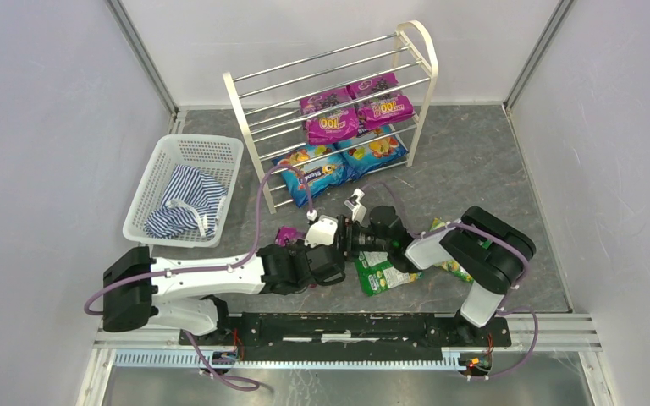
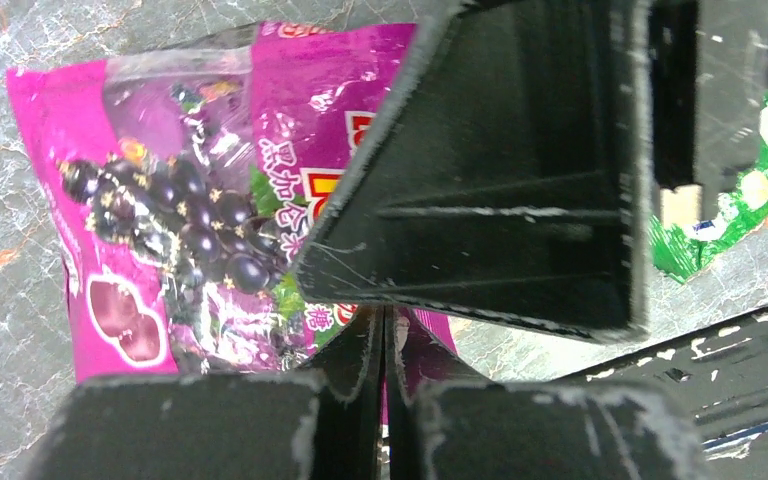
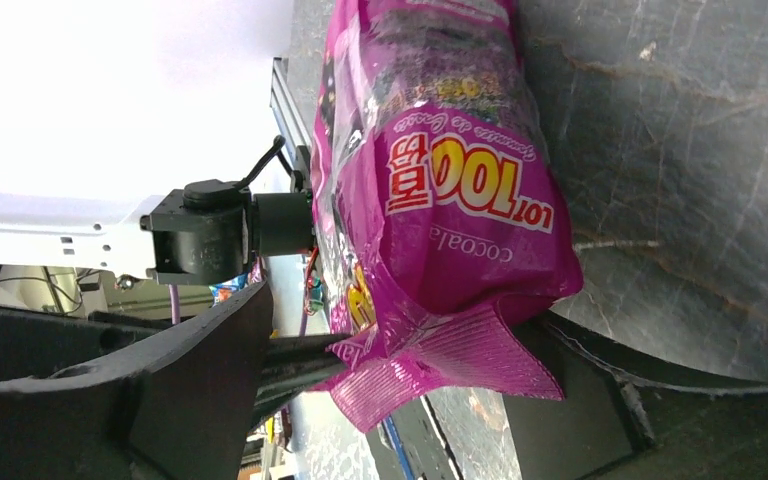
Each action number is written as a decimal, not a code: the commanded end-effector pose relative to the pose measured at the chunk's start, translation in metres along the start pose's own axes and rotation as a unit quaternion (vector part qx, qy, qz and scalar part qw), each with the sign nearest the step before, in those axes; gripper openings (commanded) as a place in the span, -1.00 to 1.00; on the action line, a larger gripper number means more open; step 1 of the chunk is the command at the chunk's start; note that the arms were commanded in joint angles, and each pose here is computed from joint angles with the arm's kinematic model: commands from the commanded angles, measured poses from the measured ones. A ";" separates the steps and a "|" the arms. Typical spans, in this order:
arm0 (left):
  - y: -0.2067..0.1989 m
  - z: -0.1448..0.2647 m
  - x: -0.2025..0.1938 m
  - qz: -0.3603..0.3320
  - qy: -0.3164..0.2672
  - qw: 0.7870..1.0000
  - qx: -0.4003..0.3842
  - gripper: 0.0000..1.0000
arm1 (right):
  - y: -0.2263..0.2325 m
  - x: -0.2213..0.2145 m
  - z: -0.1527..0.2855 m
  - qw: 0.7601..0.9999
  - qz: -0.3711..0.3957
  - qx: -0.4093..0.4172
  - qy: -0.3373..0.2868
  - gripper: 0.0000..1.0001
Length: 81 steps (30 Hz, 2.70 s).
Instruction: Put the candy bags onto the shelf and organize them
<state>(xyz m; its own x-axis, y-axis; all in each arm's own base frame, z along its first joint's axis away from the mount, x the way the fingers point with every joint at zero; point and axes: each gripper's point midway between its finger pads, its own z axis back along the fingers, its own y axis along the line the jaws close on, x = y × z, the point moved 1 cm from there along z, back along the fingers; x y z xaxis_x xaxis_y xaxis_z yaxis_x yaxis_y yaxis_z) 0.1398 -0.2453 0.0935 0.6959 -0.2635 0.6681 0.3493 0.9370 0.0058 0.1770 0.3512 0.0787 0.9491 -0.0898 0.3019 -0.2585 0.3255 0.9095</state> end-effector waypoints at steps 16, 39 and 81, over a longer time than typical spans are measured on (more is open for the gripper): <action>-0.010 0.016 0.016 0.008 -0.046 0.996 -0.074 -0.95 | -0.003 -0.012 -0.028 1.000 -0.005 -0.004 0.027 0.53; 0.089 0.200 0.226 0.038 -0.325 0.943 0.057 1.00 | 0.053 0.005 -0.007 0.998 -0.010 0.043 -0.054 -0.50; 0.165 0.262 0.244 0.132 -0.505 0.848 0.095 1.00 | 0.265 0.196 0.069 0.891 0.092 0.113 -0.430 -0.69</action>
<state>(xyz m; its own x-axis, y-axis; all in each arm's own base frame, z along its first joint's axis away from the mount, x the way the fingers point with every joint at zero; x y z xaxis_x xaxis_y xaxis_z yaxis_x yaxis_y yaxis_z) 0.2027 -0.0952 0.4459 -0.1672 0.1686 0.9714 0.0812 0.9843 -0.1568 0.2746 0.3493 0.3117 0.5208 -0.6524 0.5506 -0.3865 0.3948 0.8335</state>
